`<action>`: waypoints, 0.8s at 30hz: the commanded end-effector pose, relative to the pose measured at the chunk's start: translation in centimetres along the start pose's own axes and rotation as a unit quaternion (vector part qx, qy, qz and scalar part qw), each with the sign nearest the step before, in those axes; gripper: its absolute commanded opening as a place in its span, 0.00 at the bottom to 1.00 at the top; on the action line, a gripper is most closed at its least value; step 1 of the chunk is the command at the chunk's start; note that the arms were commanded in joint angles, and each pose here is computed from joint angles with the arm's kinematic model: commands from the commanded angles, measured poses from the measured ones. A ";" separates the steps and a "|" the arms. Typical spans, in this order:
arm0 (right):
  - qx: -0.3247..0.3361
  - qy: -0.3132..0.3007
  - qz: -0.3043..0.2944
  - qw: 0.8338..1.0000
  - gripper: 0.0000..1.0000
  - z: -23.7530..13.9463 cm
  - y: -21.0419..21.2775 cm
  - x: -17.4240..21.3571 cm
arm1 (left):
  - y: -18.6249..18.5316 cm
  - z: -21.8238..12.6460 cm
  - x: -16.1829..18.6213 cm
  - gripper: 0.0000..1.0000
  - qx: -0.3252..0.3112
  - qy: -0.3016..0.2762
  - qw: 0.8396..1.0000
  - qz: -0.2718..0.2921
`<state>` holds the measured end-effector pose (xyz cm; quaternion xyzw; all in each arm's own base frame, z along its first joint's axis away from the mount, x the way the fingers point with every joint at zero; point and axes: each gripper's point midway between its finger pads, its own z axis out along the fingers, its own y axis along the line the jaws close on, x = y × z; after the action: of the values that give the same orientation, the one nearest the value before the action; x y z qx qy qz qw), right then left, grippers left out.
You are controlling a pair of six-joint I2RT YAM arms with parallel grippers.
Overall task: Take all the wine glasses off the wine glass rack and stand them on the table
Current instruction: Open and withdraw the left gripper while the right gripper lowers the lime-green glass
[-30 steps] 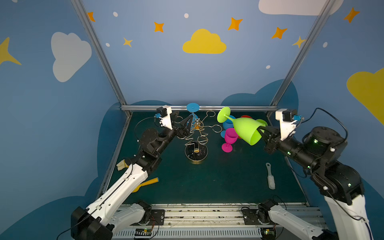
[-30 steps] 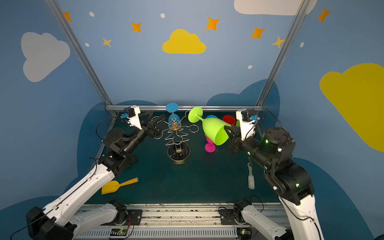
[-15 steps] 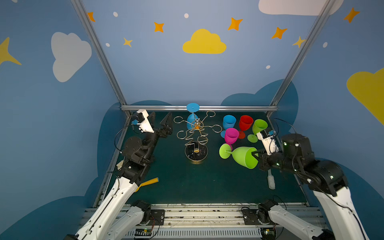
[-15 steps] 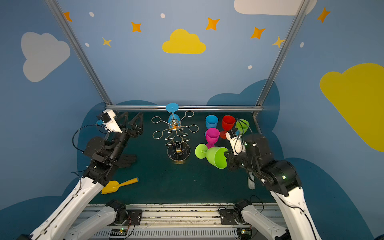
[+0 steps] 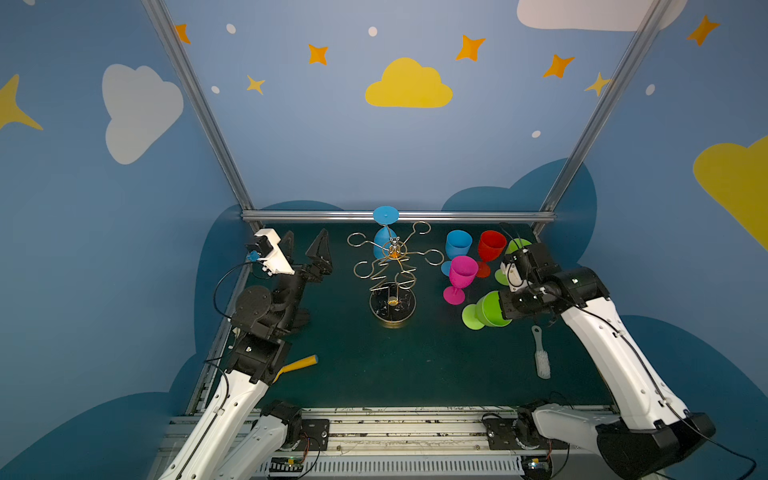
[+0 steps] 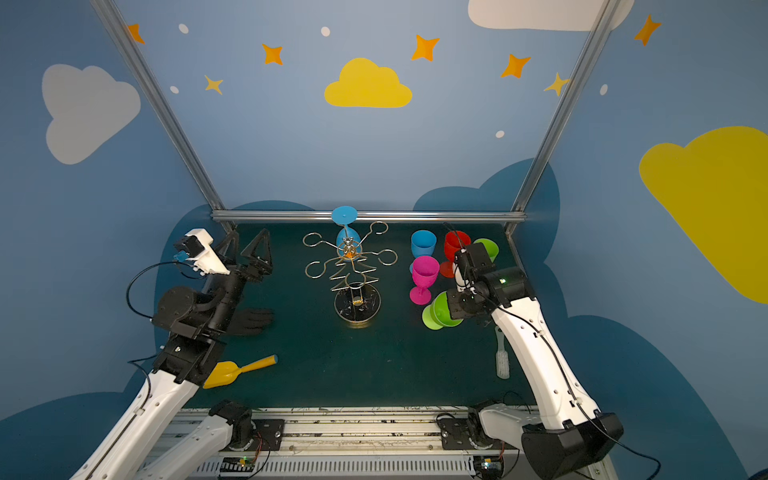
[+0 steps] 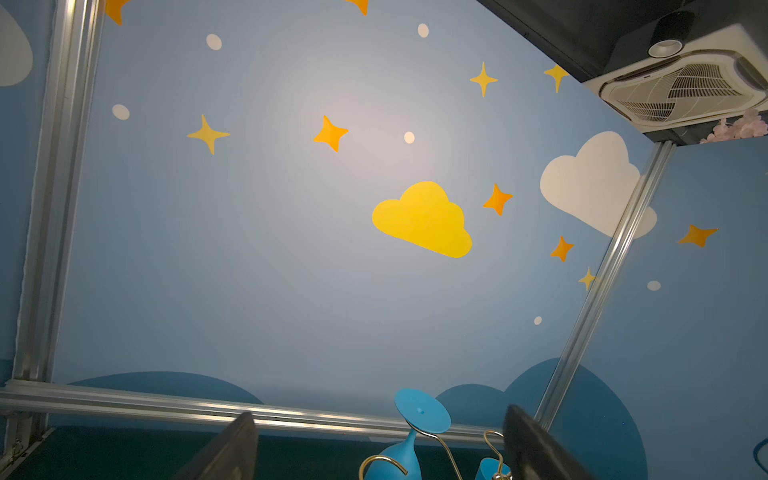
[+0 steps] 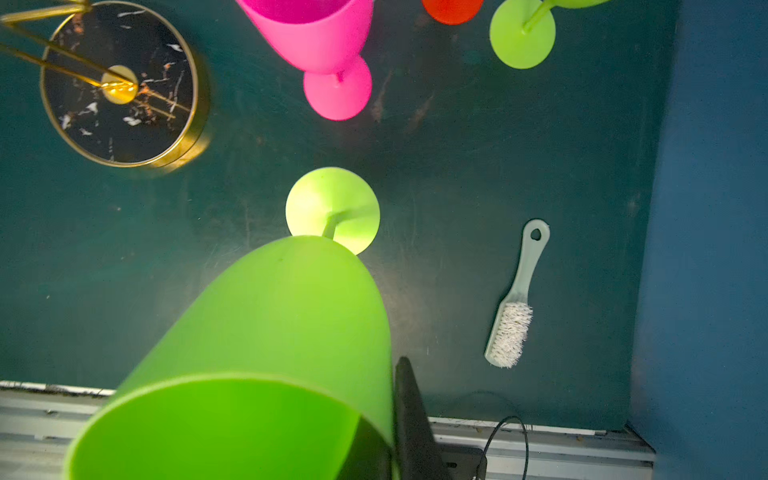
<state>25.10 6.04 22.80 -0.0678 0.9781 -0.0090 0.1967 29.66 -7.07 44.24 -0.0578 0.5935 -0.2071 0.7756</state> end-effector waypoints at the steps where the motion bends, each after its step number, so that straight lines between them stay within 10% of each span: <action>1: 0.008 0.004 0.018 1.000 0.00 2.1 -1.0 -0.8 | 0.8 -0.3 -0.1 0.91 -0.015 -0.003 1.000 0.019; 24: 0.047 0.124 0.087 0.987 0.00 10.1 -5.0 -7.5 | 2.8 -2.5 -1.6 0.91 -0.044 -0.019 0.998 0.048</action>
<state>37.08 2.53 16.75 0.0059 0.9926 -0.0444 0.1133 27.81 -3.75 44.09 -0.0698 0.5864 -0.1512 0.7927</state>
